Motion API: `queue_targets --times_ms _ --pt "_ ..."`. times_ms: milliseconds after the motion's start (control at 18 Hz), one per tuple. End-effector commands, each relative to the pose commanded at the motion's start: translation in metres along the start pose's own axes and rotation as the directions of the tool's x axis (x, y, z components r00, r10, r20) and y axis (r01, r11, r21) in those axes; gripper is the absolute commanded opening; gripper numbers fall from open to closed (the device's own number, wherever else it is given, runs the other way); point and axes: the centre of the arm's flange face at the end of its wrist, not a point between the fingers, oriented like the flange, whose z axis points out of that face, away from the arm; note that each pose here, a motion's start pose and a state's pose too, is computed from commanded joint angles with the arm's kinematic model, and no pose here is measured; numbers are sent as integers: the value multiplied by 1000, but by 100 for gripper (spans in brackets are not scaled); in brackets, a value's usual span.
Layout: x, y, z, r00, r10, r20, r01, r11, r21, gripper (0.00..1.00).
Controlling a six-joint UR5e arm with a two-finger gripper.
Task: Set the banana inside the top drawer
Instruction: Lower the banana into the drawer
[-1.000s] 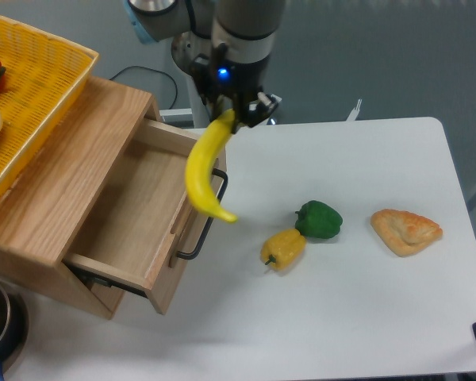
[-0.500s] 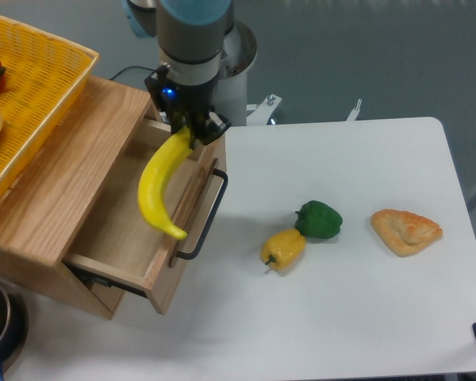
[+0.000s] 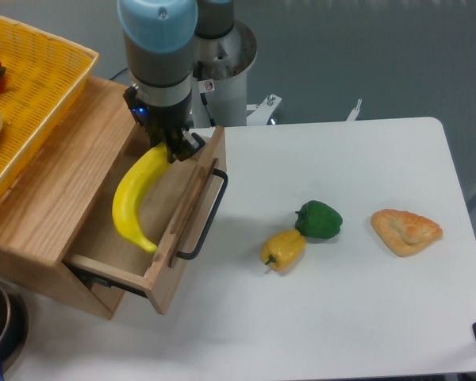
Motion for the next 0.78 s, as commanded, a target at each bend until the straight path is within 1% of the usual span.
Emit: queue_targets --times_ms 278,611,778 --pt "1 -5 9 1000 12 -5 -12 1000 -22 14" --pt "-1 -6 15 1000 15 -14 -16 999 -28 14" --pt "-2 -7 15 1000 21 -8 -21 999 -24 14"
